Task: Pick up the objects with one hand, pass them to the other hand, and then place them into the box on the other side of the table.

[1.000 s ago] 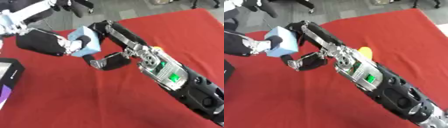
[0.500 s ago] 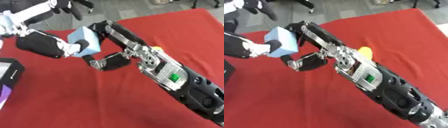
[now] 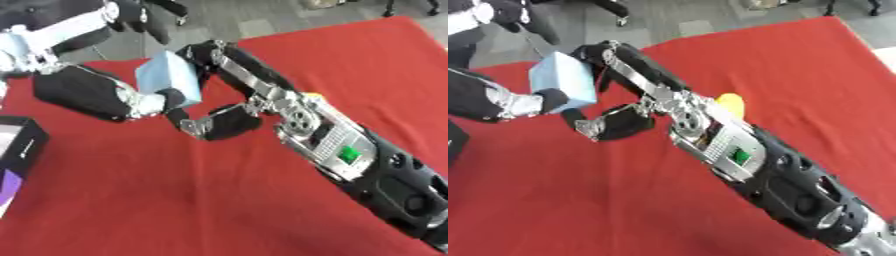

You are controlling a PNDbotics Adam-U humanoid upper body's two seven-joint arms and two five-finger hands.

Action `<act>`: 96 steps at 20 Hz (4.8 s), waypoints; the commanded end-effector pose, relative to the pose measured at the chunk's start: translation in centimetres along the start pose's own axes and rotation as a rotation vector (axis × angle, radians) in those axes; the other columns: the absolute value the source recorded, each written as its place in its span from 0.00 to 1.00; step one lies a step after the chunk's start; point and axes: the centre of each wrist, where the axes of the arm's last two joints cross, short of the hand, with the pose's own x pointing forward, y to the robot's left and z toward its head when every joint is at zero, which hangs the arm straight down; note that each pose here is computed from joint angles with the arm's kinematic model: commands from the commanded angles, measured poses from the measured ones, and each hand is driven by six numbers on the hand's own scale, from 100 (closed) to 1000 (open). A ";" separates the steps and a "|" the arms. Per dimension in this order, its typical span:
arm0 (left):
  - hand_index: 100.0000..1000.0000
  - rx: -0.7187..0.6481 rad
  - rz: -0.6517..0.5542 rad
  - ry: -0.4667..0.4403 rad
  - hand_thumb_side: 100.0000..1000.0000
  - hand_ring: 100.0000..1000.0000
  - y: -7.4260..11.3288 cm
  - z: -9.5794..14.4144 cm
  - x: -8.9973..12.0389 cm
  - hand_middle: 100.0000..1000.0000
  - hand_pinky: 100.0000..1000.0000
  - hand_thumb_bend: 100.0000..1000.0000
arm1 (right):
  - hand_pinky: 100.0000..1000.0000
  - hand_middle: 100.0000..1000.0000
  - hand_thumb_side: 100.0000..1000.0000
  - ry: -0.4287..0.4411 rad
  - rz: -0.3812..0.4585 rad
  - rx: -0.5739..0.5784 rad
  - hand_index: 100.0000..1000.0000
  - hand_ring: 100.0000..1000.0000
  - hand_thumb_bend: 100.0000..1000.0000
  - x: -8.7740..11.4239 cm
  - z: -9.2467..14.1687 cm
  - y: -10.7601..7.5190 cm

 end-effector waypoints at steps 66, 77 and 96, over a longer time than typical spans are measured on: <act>0.39 0.136 -0.120 0.065 0.01 0.68 -0.5 -1.5 -1.8 0.46 0.73 0.00 | 0.69 0.63 0.47 -0.105 0.093 0.043 0.88 0.77 0.40 1.4 -0.1 -1.2; 0.36 0.092 -0.122 0.099 0.02 0.64 -1.2 -2.0 -3.1 0.41 0.72 0.00 | 0.70 0.66 0.52 -0.120 0.115 0.045 0.91 0.79 0.43 1.4 0.0 -1.3; 0.33 0.091 -0.132 0.142 0.02 0.60 -1.1 -0.3 -4.2 0.35 0.71 0.01 | 0.71 0.66 0.48 -0.036 0.210 0.026 0.94 0.79 0.45 0.9 0.0 -1.4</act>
